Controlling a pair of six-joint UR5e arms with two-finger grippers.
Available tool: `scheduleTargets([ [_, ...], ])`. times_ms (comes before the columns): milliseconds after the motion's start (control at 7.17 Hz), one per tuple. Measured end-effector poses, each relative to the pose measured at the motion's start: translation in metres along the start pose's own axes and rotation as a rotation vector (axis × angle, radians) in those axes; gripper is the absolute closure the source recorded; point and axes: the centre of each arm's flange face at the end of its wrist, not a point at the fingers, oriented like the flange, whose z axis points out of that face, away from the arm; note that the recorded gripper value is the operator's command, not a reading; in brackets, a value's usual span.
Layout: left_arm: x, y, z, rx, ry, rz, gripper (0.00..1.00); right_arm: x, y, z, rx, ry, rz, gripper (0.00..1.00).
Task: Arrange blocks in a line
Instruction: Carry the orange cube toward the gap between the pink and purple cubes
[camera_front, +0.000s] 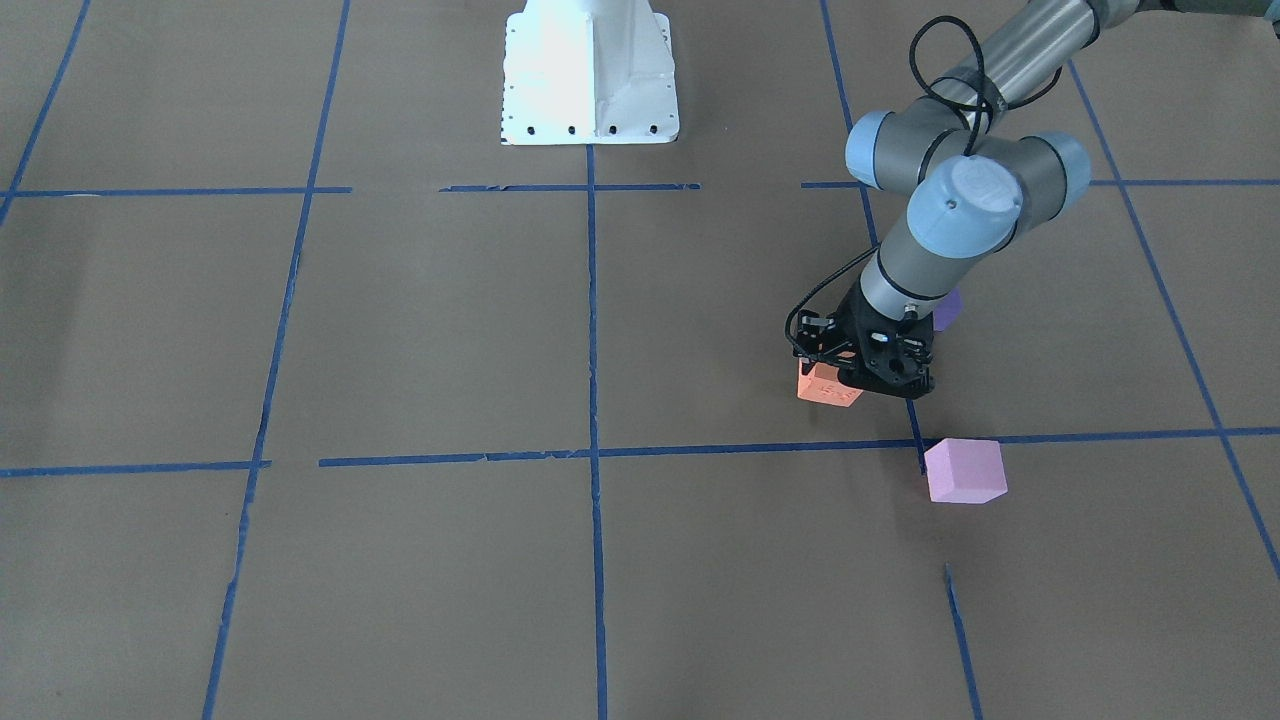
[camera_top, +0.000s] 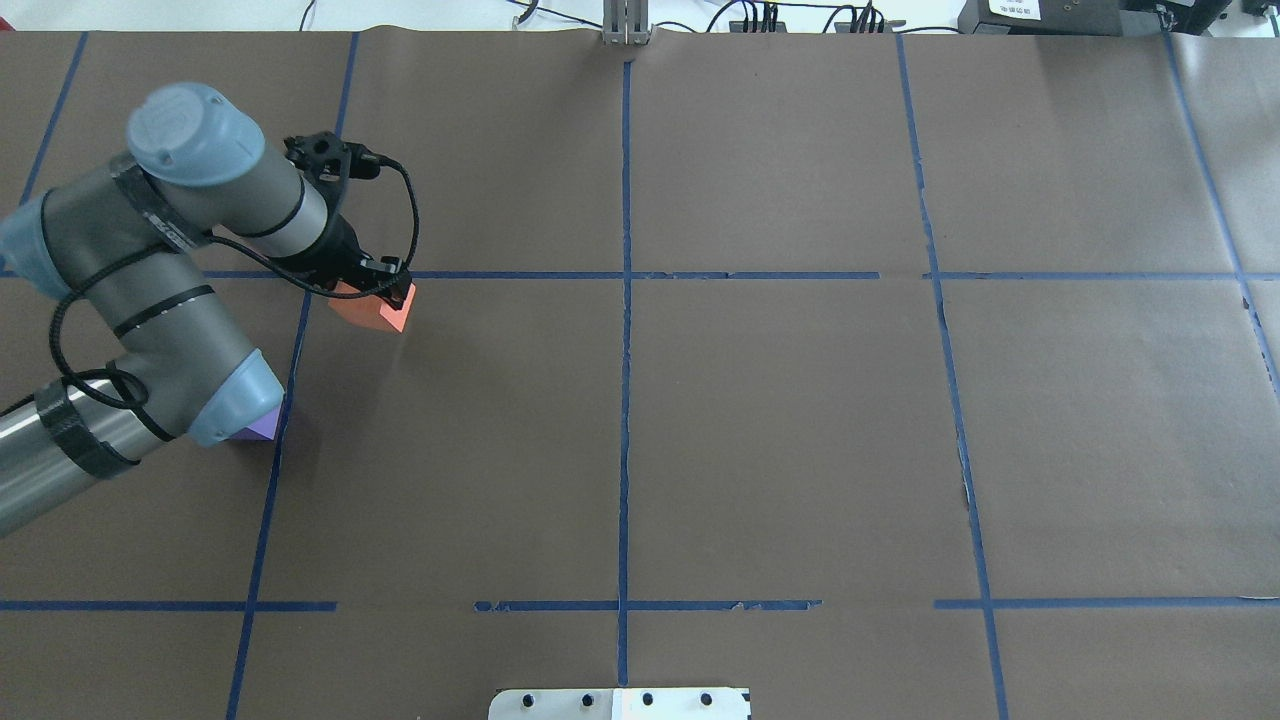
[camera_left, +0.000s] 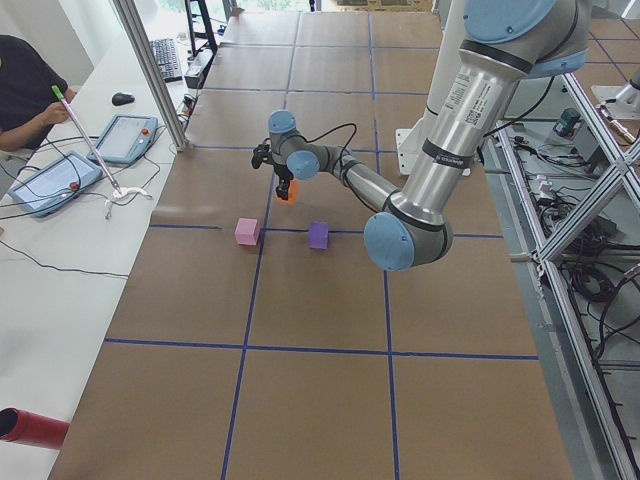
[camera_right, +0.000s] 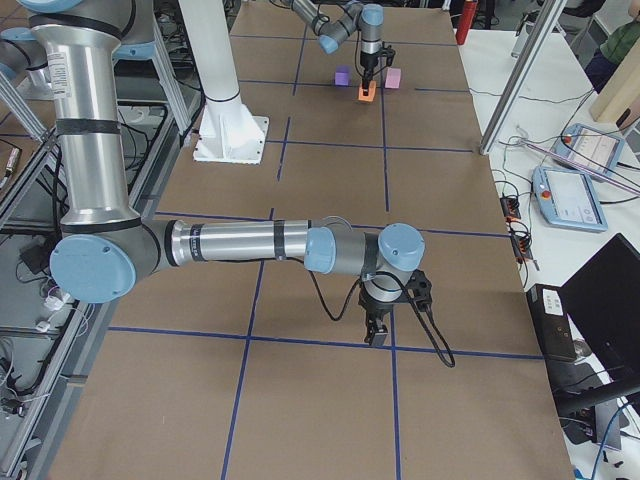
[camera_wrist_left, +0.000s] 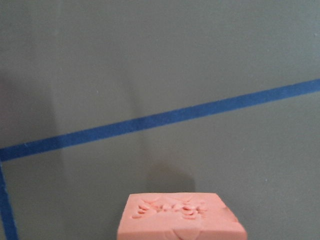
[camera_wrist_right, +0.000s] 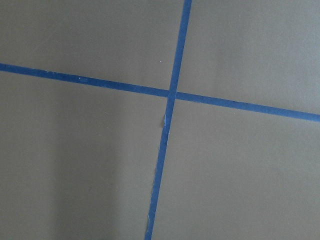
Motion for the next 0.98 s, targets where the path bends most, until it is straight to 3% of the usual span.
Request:
scheduleTargets([
  [419, -0.049, -0.004, -0.073, 0.035, -0.073, -0.027, 0.72, 0.0, 0.0, 0.0, 0.0, 0.0, 0.0, 0.0],
  [698, -0.095, 0.019, -0.076, 0.013, -0.109, -0.058, 0.72, 0.0, 0.0, 0.0, 0.0, 0.0, 0.0, 0.0],
  [977, -0.125, 0.029, -0.057, -0.013, -0.102, -0.062, 0.73, 0.0, 0.0, 0.0, 0.0, 0.0, 0.0, 0.0],
])
